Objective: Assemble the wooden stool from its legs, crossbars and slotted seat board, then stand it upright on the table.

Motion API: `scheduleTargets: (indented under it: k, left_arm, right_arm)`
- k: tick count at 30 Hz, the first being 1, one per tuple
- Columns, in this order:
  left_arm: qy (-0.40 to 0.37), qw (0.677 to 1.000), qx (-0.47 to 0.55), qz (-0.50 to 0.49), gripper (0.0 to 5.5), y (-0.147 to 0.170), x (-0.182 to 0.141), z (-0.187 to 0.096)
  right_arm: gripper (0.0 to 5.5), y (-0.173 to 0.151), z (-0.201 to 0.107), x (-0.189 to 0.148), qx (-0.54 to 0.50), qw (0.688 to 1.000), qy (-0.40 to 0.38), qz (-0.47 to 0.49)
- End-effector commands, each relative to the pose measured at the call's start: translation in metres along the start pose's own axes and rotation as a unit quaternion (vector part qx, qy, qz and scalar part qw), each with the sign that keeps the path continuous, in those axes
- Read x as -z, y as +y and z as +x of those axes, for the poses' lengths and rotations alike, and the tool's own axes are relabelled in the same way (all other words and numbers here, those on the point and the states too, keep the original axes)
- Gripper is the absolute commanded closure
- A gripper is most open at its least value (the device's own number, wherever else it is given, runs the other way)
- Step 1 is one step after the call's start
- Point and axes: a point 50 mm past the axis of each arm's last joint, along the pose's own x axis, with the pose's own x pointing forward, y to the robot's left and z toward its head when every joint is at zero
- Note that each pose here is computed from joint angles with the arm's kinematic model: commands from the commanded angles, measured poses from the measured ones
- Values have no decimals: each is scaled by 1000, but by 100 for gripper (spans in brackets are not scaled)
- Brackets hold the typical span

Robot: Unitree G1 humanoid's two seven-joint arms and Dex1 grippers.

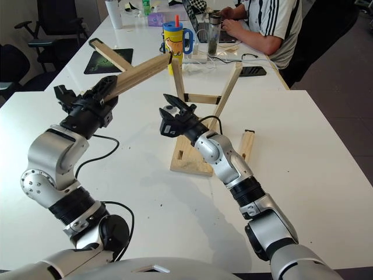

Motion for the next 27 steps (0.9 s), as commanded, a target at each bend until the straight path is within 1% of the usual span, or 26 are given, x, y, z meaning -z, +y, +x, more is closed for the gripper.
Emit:
scheduleTargets:
  k: [1, 2, 3, 4, 6, 7, 9, 11, 13, 15, 18, 20, 24, 27]
  left_arm:
    - [42, 995, 82, -32, 347, -7, 19, -6]
    - [44, 994, 94, -35, 347, -8, 20, -8]
    - [42, 993, 104, -39, 347, -10, 19, -8]
    - [40, 992, 111, -43, 347, -12, 18, -9]
    - [36, 990, 128, -49, 347, -16, 17, -9]
    - [38, 988, 142, -53, 347, -19, 17, -10]
    - [47, 983, 170, -58, 347, -25, 20, -11]
    - [63, 977, 196, -61, 347, -29, 25, -13]
    - [80, 969, 224, -61, 347, -34, 28, -15]
    - [92, 963, 246, -56, 347, -38, 31, -19]
    - [109, 957, 264, -39, 347, -38, 35, -25]
    - [127, 956, 263, -17, 347, -36, 37, -28]
    - [149, 962, 225, 43, 347, -19, 38, -29]
    - [156, 958, 230, 71, 347, -19, 39, -27]
  right_arm:
    - [314, -31, 6, -31, -15, 885, -83, 458]
    - [314, -41, 3, -37, -34, 840, -113, 529]
    - [314, -53, -3, -39, -62, 800, -142, 580]
    - [314, -61, -11, -40, -91, 769, -165, 610]
    - [314, -70, -28, -38, -154, 712, -200, 655]
    - [314, -71, -34, -32, -166, 683, -201, 682]
    - [314, -72, -39, -24, -165, 624, -212, 734]
    - [314, -75, -40, -22, -153, 572, -234, 771]
    - [314, -86, -40, -30, -144, 531, -274, 789]
    - [314, -104, -41, -47, -137, 503, -325, 789]
    - [314, -126, -43, -64, -128, 477, -374, 785]
    - [314, -133, -44, -68, -118, 462, -377, 794]
    - [314, -138, -49, -75, -119, 444, -376, 805]
    - [314, -135, -50, -79, -119, 432, -359, 818]
